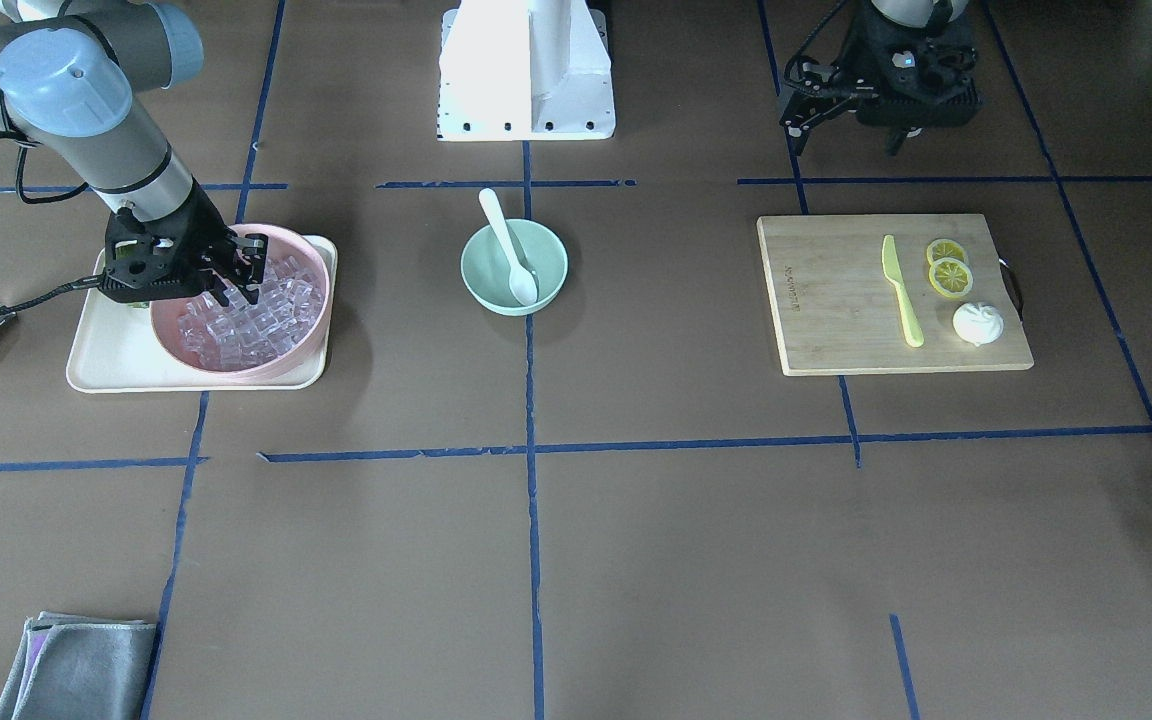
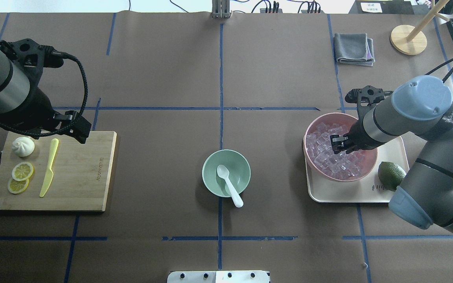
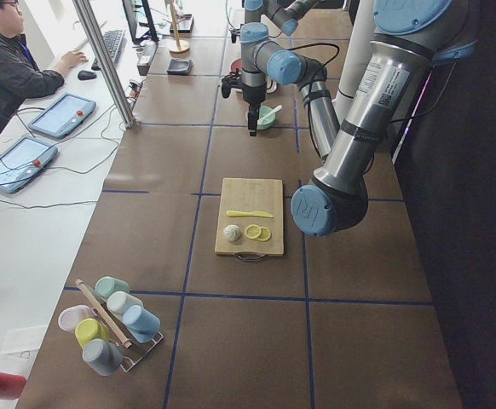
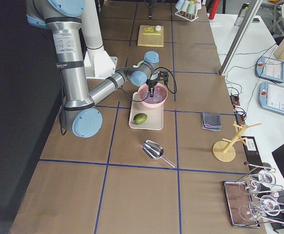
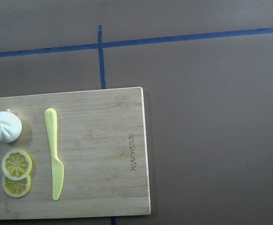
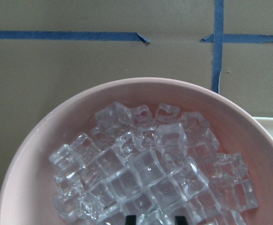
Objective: Put spoon and ice into bowl
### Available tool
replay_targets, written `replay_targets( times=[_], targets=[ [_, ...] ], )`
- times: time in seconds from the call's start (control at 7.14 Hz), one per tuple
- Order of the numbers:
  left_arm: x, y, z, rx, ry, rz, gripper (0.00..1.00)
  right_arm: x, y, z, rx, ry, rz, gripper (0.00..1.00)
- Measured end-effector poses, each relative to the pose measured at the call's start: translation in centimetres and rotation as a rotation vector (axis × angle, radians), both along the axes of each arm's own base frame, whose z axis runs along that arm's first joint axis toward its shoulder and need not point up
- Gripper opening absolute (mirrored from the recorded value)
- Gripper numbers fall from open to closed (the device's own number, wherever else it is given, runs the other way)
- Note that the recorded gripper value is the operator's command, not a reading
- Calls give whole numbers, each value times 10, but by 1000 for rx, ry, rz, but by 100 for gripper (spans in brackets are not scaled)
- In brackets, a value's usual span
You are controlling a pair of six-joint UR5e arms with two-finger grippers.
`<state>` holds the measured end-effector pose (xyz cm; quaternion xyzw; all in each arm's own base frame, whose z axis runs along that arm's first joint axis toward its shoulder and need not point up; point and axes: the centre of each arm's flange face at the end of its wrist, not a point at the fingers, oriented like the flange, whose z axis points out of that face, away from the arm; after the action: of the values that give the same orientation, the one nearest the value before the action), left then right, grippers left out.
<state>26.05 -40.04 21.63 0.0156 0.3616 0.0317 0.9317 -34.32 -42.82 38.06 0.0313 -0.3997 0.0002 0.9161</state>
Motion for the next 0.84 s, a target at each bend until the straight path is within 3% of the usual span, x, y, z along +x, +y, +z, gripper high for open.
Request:
replay_targets(
  times=[0.42,0.84],
  targets=[
    [-18,-9,12,20,-28,18,100,-3,-5,-79,-14,-13,-2,0],
    [-85,-29,73,86,-61,151,100,-54,5,-166,11,-41,-7,0]
  ],
)
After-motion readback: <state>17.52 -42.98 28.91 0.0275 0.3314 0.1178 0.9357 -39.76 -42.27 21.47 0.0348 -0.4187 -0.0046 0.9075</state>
